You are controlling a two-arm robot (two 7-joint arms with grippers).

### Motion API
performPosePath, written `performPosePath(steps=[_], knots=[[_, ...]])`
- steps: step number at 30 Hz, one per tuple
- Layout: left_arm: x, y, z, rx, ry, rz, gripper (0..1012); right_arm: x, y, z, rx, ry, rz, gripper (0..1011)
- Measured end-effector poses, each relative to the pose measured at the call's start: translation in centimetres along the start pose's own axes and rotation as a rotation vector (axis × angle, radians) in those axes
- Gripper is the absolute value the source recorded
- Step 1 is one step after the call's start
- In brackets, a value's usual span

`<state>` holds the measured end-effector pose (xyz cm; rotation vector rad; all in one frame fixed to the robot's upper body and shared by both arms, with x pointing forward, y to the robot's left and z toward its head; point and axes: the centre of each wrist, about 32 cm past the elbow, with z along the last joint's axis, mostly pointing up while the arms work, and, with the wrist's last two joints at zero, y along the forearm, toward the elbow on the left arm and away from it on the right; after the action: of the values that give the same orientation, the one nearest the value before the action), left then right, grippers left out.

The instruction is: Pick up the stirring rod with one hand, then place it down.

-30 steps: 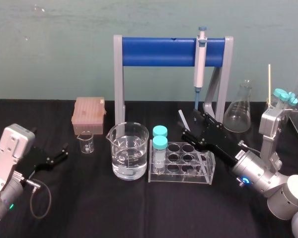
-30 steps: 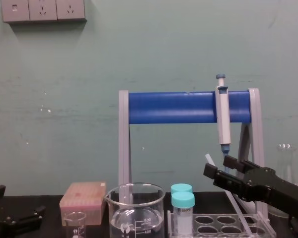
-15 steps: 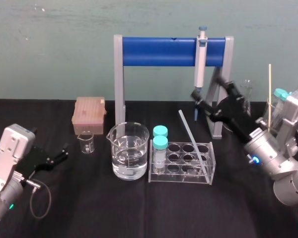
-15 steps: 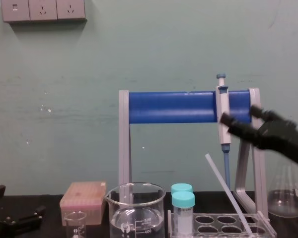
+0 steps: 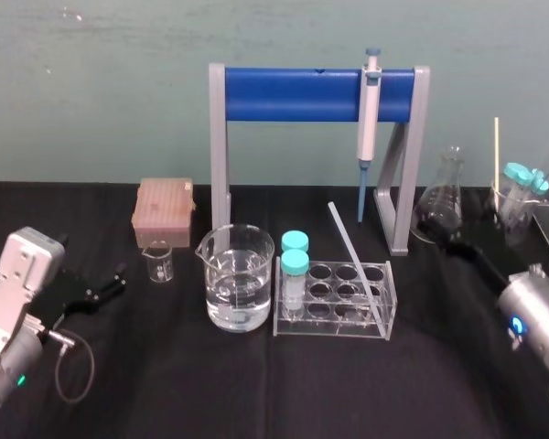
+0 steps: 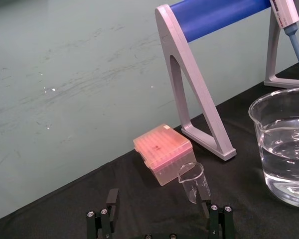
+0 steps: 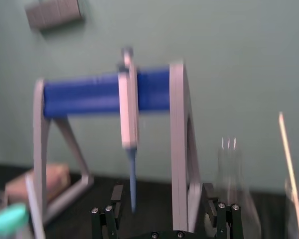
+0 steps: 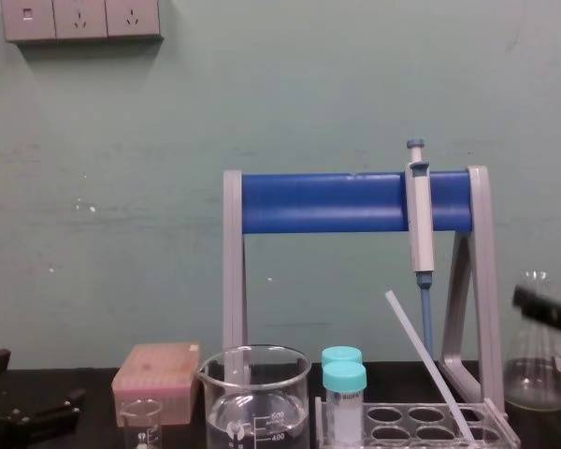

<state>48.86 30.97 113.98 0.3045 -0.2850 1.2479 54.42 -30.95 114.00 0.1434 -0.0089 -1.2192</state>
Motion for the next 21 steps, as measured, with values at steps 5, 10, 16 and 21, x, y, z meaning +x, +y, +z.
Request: performPosePath(steps=[5, 10, 16, 21], knots=[[0.00, 0.00, 0.00, 0.000, 0.000, 0.000, 1000, -0.06, -1.16, -0.55, -0.125, 0.022, 0.008, 1003], [0.00, 0.00, 0.00, 0.000, 0.000, 0.000, 1000, -0.15, -1.23, -0.80, -0.165, 0.023, 0.017, 1003], [0.00, 0.00, 0.00, 0.000, 0.000, 0.000, 1000, -0.12, -1.23, -0.77, -0.164, 0.023, 0.017, 1003], [0.00, 0.00, 0.00, 0.000, 0.000, 0.000, 1000, -0.12, -1.23, -0.77, -0.161, 0.023, 0.017, 1003]])
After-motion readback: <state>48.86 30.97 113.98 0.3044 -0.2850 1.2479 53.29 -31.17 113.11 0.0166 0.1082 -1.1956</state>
